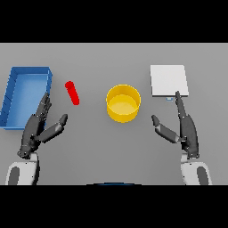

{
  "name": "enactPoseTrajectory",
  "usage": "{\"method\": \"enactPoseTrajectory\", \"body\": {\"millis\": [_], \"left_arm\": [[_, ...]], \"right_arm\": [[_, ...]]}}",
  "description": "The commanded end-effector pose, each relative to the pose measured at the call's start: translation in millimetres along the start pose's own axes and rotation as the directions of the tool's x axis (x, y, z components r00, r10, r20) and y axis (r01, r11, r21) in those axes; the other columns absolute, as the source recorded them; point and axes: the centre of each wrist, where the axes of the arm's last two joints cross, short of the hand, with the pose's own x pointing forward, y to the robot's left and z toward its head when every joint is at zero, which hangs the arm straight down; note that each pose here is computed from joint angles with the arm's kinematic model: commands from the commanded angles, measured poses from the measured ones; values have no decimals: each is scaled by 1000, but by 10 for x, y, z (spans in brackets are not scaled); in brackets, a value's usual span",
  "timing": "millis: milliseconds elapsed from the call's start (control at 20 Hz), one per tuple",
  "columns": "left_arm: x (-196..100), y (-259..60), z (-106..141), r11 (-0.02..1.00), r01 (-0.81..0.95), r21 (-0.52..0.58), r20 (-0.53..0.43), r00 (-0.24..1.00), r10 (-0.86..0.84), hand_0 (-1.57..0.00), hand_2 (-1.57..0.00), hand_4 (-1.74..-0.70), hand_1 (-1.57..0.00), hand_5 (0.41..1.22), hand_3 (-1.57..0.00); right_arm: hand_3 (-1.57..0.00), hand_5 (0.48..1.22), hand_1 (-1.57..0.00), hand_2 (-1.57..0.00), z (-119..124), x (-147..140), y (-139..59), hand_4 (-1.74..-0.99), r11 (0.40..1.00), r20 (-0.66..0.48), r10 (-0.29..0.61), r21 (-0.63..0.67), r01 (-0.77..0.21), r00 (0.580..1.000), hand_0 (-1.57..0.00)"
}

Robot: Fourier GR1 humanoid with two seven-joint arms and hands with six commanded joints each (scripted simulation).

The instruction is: Pick up the red beaker and tilt it to pour out 1 green nut into yellow bowl. Pick up the yellow bowl and place it on the metallic measuring scale.

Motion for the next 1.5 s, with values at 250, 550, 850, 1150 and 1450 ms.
{"method": "enactPoseTrajectory", "body": {"millis": [250,550,850,1150,1450], "left_arm": [[-148,-142,-242,999,30,-36,-21,999,-31,1,1,-1208,1,615,1],[-289,-212,-627,997,69,-38,-39,997,-71,1,1,-1248,1,650,1],[-289,-268,-951,997,72,-40,-43,996,-74,1,1,-1280,1,682,1],[-286,-328,-1143,994,95,-62,-47,994,-98,1,1,-1293,1,686,1],[-274,-356,-1309,995,69,-71,-51,996,-73,1,1,-1309,1,688,1]], "right_arm": [[1,623,1,1,-12,23,-13,-1236,999,3,-25,25,25,1000,1],[1,634,1,1,-23,18,-65,-1280,998,16,-59,25,59,998,1],[1,635,1,1,-47,36,-73,-1266,999,0,-43,19,43,999,1],[1,644,1,1,-14,2,-95,-1267,999,14,-49,20,49,999,1],[1,640,1,1,2,5,-108,-1269,998,0,-53,18,53,999,1]]}}
